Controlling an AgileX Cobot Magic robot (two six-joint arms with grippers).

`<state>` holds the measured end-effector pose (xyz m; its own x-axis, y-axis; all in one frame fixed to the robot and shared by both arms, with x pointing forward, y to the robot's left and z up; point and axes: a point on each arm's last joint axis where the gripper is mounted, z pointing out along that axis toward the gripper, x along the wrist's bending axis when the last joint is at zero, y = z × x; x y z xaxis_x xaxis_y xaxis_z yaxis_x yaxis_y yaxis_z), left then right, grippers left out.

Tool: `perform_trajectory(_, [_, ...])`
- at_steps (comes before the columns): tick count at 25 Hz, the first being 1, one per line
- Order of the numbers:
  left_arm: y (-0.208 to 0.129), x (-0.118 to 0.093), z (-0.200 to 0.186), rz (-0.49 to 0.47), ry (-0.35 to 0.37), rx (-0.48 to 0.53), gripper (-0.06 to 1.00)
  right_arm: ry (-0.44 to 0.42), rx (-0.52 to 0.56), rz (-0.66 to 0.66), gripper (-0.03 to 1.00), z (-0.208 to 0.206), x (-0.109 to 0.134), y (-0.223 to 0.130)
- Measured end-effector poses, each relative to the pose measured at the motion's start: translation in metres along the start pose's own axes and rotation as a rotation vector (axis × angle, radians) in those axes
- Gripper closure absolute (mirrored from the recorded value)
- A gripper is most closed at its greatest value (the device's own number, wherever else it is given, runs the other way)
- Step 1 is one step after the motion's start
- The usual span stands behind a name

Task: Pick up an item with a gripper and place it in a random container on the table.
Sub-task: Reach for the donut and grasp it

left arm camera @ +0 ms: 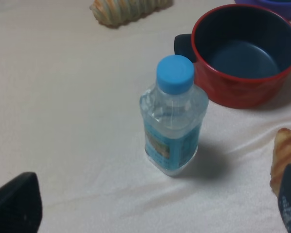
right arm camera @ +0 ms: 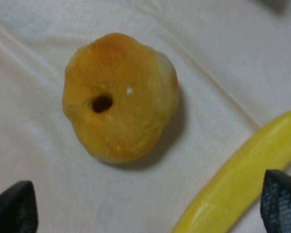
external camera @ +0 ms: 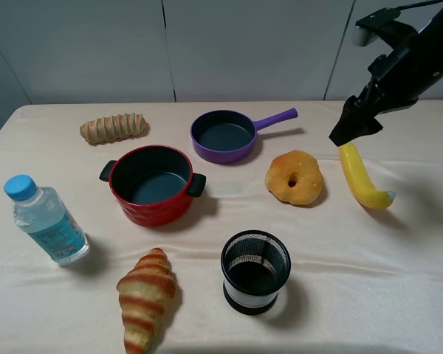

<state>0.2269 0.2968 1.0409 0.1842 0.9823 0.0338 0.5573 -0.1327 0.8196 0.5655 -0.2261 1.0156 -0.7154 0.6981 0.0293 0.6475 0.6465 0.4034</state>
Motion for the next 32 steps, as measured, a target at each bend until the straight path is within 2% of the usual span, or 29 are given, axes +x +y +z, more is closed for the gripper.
perform_trajectory(8, [0.000, 0.000, 0.000, 0.000, 0.000, 0.000, -0.04, -0.021, 0.037, -0.117, 0.27, 0.030, 0.012, 0.012])
perform_trajectory(18, [0.000, 0.000, 0.000, 0.000, 0.000, 0.000, -0.04, 0.019, 0.113, -0.102, 0.27, 0.069, 0.005, 0.005])
perform_trajectory(32, [0.000, 0.000, 0.000, 0.000, 0.000, 0.000, -0.04, 0.039, 0.141, -0.085, 0.27, 0.110, -0.011, 0.014])
